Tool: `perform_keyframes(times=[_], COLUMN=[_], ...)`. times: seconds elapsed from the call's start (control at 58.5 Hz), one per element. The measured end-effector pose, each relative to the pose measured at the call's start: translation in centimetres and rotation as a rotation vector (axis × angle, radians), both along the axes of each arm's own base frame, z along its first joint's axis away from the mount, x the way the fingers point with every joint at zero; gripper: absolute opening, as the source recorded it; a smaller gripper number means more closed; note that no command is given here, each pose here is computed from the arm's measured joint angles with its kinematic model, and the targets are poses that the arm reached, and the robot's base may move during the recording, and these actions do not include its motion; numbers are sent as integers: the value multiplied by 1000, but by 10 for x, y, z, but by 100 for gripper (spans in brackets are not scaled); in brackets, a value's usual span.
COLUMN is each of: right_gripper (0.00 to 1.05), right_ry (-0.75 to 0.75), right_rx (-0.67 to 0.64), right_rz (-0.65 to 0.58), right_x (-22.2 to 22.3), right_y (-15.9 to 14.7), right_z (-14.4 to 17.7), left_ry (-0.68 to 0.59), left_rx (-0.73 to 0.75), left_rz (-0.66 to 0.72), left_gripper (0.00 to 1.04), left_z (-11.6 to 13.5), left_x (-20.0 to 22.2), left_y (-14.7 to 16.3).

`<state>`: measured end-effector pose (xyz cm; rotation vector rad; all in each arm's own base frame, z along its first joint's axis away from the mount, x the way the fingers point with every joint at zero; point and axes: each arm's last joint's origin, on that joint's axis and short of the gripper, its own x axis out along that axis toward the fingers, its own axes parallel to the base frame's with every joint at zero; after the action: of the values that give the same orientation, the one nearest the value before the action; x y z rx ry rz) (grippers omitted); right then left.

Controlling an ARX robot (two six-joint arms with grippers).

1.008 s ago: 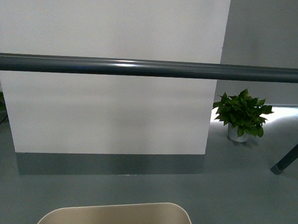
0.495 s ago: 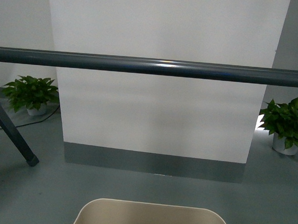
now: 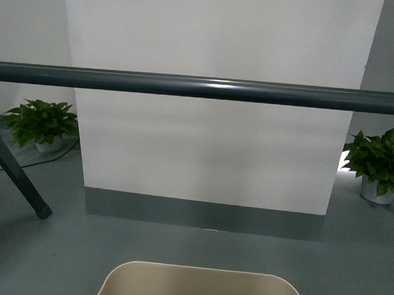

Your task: Move hamper under clothes hanger

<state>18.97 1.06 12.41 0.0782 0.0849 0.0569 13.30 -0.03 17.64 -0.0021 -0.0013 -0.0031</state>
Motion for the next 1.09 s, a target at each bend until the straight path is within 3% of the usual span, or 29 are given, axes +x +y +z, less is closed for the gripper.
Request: perform_keyframes(times=[0.307, 0.427, 1.093], right_gripper=[20, 1, 2], right_ry=[-84, -95, -91], right_rx=[-74, -77, -77], right_rz=[-57, -57, -58], right_x=[-29, -35, -69], right_y=[-10, -10, -10], right_z=[25, 32, 44], left_ry=[0, 0, 0], left_rx=[0, 0, 0], left_rz=[0, 0, 0], left_gripper=[98, 98, 98], left_z=[0, 0, 0], left_x=[0, 0, 0], left_y=[0, 0, 0])
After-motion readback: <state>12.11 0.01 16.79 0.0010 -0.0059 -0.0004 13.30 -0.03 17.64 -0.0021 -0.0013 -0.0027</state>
